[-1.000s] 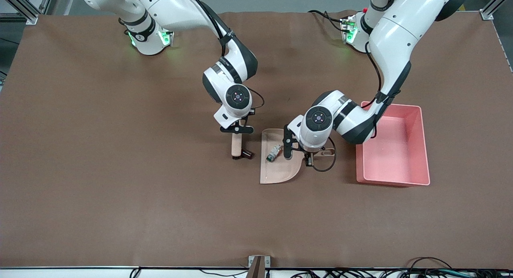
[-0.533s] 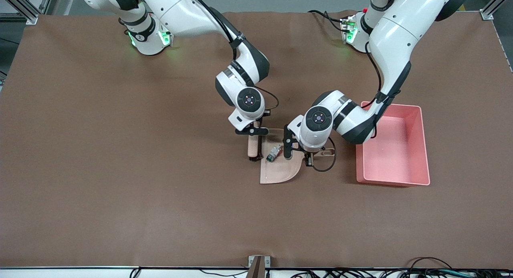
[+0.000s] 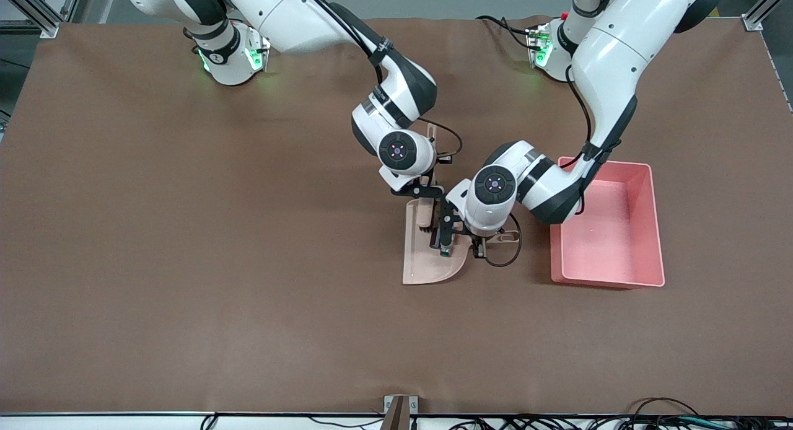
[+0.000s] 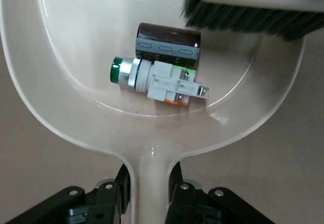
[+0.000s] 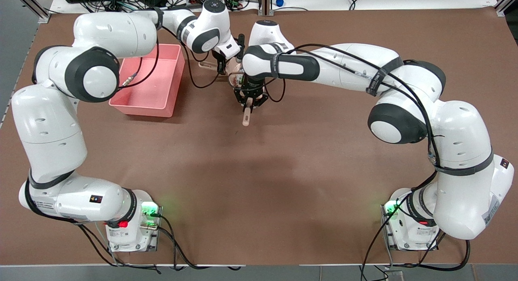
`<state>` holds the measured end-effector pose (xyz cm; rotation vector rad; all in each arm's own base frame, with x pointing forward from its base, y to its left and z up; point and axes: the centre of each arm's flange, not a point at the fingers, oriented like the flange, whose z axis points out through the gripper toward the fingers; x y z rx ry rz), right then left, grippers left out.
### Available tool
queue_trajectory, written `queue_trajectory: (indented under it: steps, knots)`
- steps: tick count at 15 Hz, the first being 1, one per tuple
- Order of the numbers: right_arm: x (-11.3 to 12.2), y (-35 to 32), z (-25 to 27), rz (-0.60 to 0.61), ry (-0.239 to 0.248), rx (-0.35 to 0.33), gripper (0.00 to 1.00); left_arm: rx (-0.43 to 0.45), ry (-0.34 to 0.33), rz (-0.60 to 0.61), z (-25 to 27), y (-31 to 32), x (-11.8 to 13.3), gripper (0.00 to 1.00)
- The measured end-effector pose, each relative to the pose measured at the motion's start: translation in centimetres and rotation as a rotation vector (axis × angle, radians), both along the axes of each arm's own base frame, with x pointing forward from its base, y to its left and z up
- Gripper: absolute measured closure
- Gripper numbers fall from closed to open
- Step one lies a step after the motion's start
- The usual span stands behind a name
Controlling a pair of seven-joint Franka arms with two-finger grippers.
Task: Clean e-waste and dump in bin
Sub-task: 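Sweep the capacitor and switch into the dustpan with the right gripper's brush, then carry the dustpan with the left gripper while the right gripper returns the brush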
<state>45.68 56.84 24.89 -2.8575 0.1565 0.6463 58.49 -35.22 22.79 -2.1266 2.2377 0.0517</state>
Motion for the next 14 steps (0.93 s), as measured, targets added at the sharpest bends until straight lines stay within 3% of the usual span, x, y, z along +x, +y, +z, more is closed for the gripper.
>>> queue_trajectory:
  steps: [4, 7, 11, 14]
  knots:
    - [2.5, -2.1, 1.9, -0.007, 0.054, -0.013, 0.74, -0.026, -0.015, 0.016, 0.1, 0.6, 0.7, 0.67]
    - [4.9, -4.4, 4.1, -0.028, 0.071, -0.014, 0.74, -0.134, -0.014, 0.021, 0.1, 0.7, 1.6, 0.67]
    - [10.1, -11.7, 9.9, -0.106, -0.043, -0.146, 0.74, -0.229, -0.021, 0.008, 0.7, 1.2, 2.8, 0.67]
    - [13.5, -19.4, 12.9, -0.105, -0.082, -0.215, 0.74, -0.248, -0.049, -0.003, 2.1, 1.5, 4.0, 0.67]
